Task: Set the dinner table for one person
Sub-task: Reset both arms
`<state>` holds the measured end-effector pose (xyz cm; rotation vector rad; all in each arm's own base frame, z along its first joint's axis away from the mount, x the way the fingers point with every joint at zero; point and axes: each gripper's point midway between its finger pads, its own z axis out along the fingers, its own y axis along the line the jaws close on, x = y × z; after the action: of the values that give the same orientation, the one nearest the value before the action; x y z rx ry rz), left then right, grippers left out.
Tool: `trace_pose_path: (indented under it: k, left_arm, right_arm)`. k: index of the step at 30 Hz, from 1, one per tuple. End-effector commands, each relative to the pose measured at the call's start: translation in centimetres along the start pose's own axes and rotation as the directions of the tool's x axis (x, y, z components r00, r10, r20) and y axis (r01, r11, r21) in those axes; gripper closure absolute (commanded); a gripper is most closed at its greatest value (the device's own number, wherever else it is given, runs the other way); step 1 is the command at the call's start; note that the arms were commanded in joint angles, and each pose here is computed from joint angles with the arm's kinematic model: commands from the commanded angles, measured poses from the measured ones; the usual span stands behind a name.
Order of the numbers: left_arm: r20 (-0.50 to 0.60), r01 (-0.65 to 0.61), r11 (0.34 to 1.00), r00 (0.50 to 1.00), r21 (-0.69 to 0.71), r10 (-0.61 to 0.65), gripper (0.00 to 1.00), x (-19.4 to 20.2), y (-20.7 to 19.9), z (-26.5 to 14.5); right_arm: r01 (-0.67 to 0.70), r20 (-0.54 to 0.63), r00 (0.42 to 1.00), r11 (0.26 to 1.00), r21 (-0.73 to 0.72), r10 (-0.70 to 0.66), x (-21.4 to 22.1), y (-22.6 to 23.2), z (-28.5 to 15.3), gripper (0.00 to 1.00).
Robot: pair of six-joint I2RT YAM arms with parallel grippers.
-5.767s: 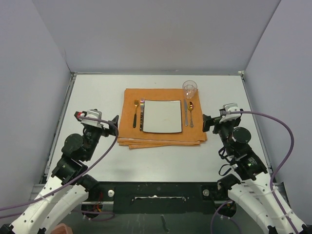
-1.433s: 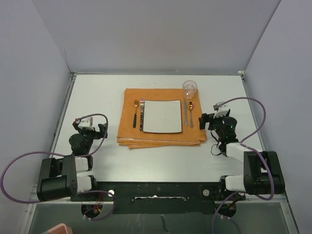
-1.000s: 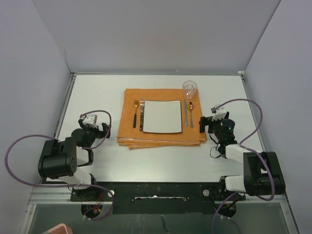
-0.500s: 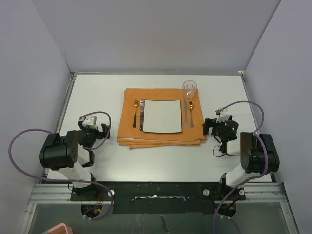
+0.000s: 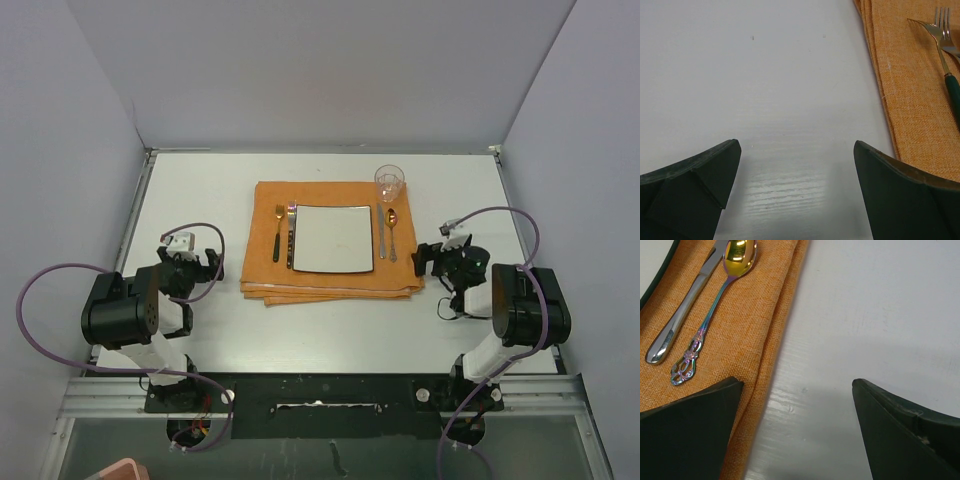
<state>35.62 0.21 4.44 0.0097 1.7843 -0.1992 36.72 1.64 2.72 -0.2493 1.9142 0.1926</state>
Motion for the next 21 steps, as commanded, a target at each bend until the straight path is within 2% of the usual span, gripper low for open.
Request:
trace_pose_path:
  k: [1, 8, 14, 21]
  left_arm:
    - [0.07, -0.01, 1.0, 0.998, -0.017, 0.011, 0.02, -2.6, 0.4, 0.7]
    - [0.027, -0.019, 0.999, 0.999, -0.049, 0.021, 0.02, -2.3, 0.5, 1.5]
    - [0.019, -0.022, 0.998, 1.0, -0.057, 0.023, 0.02, -2.3, 0.5, 1.6]
    - [0.02, -0.023, 0.998, 0.999, -0.057, 0.024, 0.02, -2.3, 0.6, 1.6]
  right_arm:
    - [0.096, 0.081, 0.992, 0.995, -0.003, -0.096, -3.2, 0.3, 1.1, 0.02]
    - [0.108, 0.034, 0.994, 0.994, 0.028, -0.108, -2.9, 0.4, 1.7, 0.02]
    - [0.108, 0.001, 0.994, 0.969, 0.224, -0.111, -2.9, -1.2, 1.5, 0.02]
    - [0.098, 0.0, 0.995, 0.971, 0.218, -0.1, -2.8, -1.4, 1.6, 0.02]
